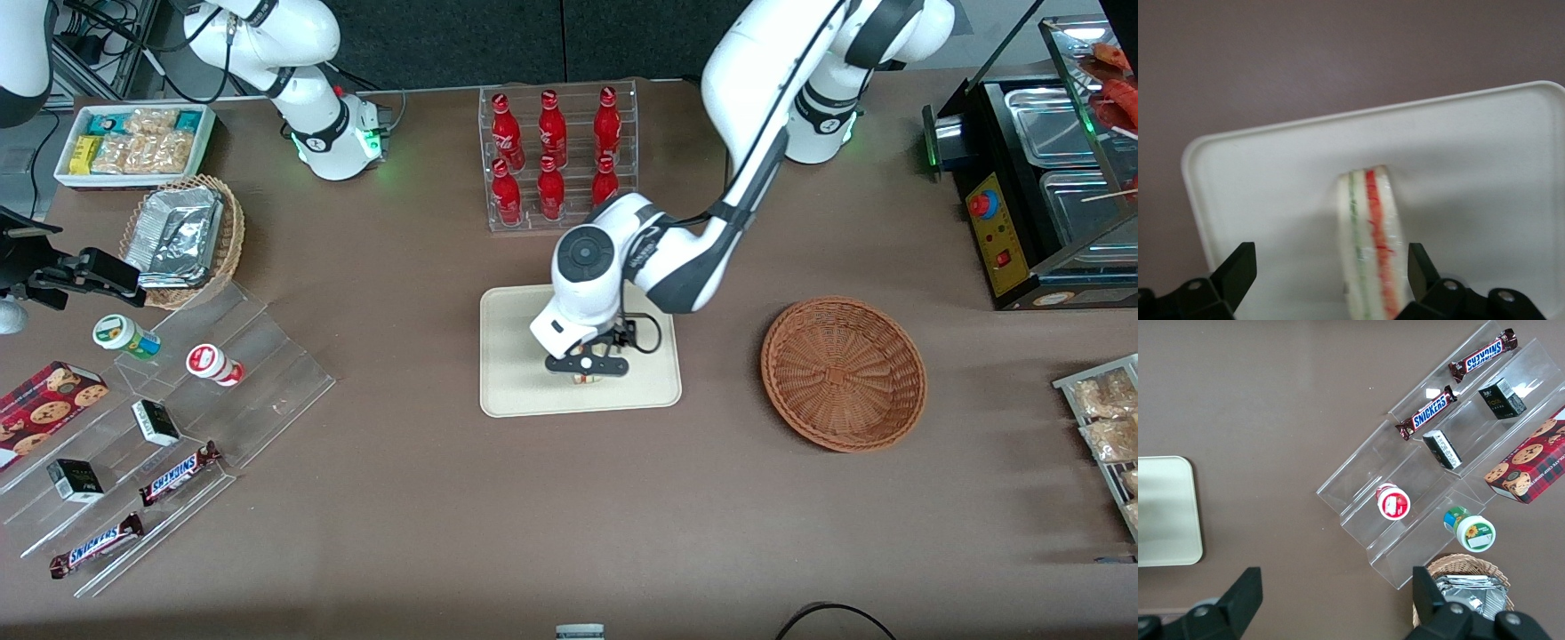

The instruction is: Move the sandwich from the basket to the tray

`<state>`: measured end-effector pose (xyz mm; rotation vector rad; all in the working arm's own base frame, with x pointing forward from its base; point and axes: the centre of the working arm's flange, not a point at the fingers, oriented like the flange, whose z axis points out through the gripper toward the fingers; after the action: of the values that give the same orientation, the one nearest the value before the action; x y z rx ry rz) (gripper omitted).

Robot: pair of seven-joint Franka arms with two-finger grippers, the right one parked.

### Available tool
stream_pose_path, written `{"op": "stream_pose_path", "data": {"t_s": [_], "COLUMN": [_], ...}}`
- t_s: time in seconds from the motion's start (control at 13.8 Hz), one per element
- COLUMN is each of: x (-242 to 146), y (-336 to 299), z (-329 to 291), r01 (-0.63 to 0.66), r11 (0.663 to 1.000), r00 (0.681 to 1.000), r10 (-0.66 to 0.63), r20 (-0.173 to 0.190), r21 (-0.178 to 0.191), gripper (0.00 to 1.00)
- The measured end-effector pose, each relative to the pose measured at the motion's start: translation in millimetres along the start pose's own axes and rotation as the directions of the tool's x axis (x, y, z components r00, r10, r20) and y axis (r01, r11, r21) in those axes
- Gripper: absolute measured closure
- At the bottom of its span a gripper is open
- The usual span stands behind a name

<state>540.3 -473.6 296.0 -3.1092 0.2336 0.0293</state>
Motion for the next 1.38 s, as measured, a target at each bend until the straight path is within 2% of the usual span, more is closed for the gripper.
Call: {"op": "stream_pose_path", "data": {"t_s": [0.15, 0.29, 0.36, 0.73, 0.95, 1.09, 1.38], "x": [17, 30, 37, 53, 53, 50, 25], "y": [-44, -93, -116, -219, -284, -325, -377], "z": [-21, -34, -38, -63, -88, -100, -119], "r01": [-0.038, 0.004, 0.032, 0.11, 0.135, 0.152, 0.183], "r11": [0.999, 0.999, 0.998, 0.993, 0.991, 0.988, 0.983], "r00": [0.999, 0.997, 0.996, 0.99, 0.988, 0.986, 0.98], "r10": [0.038, -0.007, -0.037, -0.112, -0.134, -0.15, -0.18], "r20": [0.028, 0.079, 0.087, 0.085, 0.076, 0.072, 0.079], "r21": [0.019, 0.045, 0.049, 0.037, -0.004, -0.027, -0.029], "gripper": [0.0, 0.0, 0.0, 0.0, 0.0, 0.0, 0.0]}}
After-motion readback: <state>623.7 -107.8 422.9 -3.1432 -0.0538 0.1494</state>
